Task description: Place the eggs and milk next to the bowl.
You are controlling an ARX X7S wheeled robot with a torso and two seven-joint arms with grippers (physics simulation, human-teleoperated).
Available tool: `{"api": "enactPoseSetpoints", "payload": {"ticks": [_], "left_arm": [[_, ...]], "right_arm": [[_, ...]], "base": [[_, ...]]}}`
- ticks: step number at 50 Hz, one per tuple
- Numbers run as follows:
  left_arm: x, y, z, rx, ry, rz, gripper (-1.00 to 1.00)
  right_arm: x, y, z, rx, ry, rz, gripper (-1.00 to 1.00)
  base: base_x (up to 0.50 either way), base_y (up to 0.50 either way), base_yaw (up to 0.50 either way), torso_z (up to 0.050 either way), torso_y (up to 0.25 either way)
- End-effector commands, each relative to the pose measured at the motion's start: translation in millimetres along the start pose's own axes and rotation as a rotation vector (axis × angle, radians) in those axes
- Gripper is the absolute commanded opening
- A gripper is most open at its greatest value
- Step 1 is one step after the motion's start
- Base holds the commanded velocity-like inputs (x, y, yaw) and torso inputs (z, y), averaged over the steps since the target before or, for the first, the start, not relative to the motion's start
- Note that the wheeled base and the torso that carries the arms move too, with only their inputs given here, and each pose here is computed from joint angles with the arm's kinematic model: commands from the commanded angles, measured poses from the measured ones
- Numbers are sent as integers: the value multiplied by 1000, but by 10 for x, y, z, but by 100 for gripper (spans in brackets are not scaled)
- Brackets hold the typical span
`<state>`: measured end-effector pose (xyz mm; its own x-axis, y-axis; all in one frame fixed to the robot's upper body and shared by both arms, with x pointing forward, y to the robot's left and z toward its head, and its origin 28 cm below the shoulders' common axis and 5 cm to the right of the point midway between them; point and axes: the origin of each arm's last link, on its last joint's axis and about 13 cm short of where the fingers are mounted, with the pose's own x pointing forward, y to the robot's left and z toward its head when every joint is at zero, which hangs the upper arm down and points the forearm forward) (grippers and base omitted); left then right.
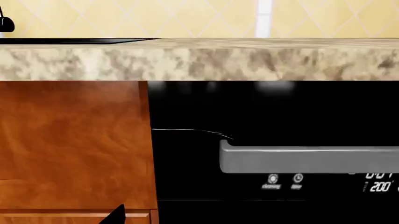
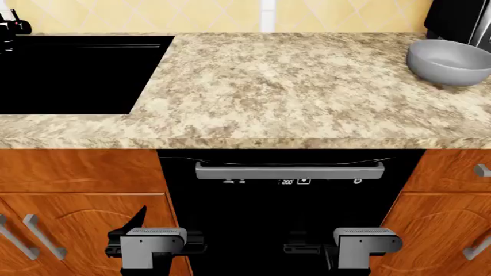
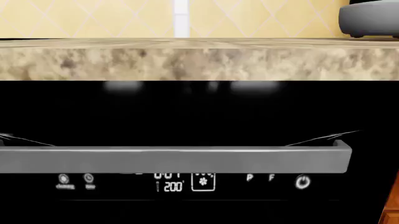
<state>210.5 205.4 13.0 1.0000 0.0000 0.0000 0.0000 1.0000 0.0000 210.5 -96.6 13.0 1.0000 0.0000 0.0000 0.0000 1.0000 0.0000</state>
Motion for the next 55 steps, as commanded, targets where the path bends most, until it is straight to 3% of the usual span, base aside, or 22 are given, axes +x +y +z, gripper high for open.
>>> {"api": "enactPoseSetpoints", "payload": {"ticks": [1,11,16,30,55], "left_arm": [[3,-1,-6,-2,5,-2,100],[-86,66,33,-72,-10,-78,100],[-99,77,31,-27,-45,-66,100],[-40,113,41,-25,-37,3,100],[-48,105,34,-3,-52,9,100]], "right_arm": [[5,-8,0,25,4,1,100],[-9,-16,5,105,-22,14,100],[-2,-44,-10,140,-11,11,100],[-24,-6,16,91,-31,38,100],[-23,1,16,81,-40,61,100]], "base": [[0,0,0,0,0],[0,0,0,6,6],[2,234,0,50,3],[8,500,0,50,2],[7,500,0,47,1]]}}
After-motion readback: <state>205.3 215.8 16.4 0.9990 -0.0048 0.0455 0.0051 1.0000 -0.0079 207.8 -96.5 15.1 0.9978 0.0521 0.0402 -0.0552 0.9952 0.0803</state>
